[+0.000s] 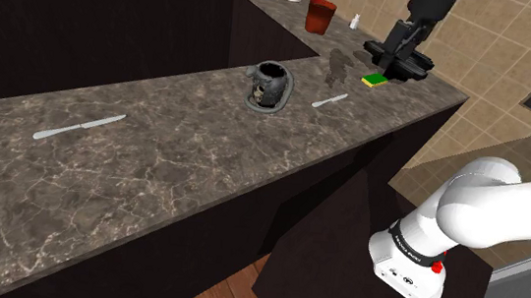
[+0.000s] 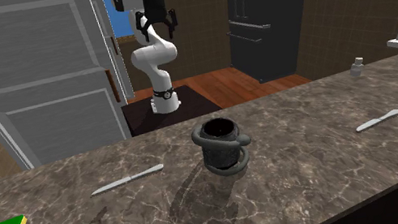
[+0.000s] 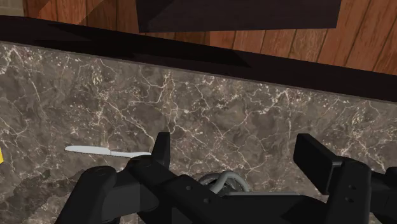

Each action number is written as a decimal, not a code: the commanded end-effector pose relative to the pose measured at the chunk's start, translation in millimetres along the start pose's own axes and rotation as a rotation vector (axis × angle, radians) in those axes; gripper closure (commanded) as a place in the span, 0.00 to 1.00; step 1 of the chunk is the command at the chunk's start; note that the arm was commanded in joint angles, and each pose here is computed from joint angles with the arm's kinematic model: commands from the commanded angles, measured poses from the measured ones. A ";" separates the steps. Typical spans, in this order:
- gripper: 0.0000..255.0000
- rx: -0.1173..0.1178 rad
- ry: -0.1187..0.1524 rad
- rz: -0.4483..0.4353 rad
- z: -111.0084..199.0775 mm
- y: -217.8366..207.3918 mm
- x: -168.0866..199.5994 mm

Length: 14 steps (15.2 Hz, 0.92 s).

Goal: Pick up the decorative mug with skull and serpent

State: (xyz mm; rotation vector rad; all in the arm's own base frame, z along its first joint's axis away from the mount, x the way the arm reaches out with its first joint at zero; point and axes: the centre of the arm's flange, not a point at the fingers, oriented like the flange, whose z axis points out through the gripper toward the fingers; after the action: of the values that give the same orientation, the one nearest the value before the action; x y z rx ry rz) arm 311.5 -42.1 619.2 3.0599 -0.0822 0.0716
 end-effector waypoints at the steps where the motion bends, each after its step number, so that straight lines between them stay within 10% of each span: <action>1: 0.00 0.000 0.000 0.000 0.0 0.0 0.0; 14: 0.00 0.022 -0.033 -0.015 83.7 -23.7 152.6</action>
State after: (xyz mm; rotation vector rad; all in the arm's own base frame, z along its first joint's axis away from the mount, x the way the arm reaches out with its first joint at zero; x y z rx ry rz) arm 457.7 -35.1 549.0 3.0816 -0.0631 0.0246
